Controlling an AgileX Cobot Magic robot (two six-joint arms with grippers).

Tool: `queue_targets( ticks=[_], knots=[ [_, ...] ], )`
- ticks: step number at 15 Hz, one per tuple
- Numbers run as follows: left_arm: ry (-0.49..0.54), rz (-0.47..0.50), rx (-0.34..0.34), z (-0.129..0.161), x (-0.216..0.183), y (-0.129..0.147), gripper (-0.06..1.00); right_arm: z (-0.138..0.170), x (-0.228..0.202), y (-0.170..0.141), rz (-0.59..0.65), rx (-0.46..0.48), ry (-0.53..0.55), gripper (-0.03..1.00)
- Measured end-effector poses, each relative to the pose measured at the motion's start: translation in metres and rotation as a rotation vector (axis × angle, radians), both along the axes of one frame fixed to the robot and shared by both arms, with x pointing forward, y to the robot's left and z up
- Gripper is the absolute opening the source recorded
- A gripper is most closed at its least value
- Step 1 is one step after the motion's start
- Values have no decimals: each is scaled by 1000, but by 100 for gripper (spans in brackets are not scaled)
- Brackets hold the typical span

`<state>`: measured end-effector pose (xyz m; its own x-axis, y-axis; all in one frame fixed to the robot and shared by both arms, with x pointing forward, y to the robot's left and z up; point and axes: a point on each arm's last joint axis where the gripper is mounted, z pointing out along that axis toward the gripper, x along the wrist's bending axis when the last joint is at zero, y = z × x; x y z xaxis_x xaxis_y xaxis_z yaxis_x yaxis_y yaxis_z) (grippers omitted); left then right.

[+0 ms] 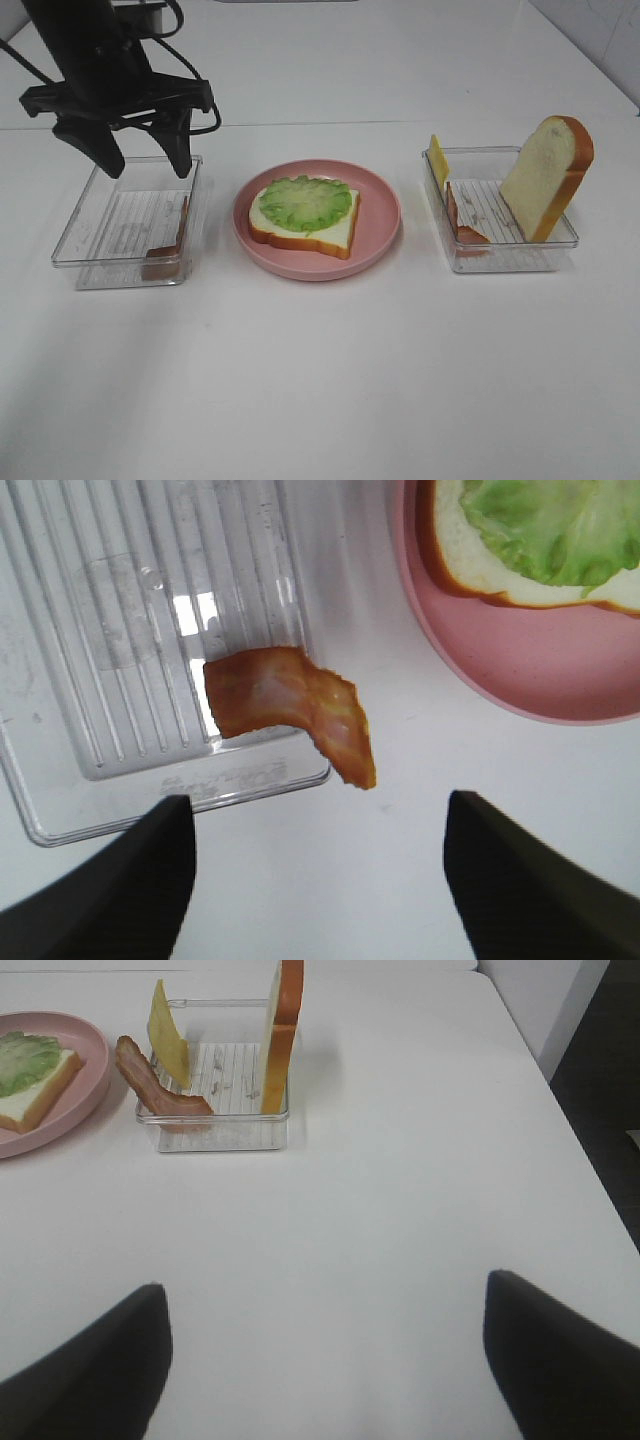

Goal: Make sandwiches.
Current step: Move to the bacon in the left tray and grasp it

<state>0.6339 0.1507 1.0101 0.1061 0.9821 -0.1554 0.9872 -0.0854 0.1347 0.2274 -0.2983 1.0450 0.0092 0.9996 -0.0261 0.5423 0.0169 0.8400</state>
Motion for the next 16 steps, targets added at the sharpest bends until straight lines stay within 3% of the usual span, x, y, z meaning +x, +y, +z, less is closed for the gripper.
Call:
queue_targets(
  ticks=[5,9,16],
  knots=[
    [89,-42,24,-39,1,-22,62,0,0,0,0,0,0,80],
    [111,-42,36,-50,2,-22,62,0,0,0,0,0,0,80],
    [92,-21,27,-50,4,-23,43,0,0,0,0,0,0,80]
  ],
)
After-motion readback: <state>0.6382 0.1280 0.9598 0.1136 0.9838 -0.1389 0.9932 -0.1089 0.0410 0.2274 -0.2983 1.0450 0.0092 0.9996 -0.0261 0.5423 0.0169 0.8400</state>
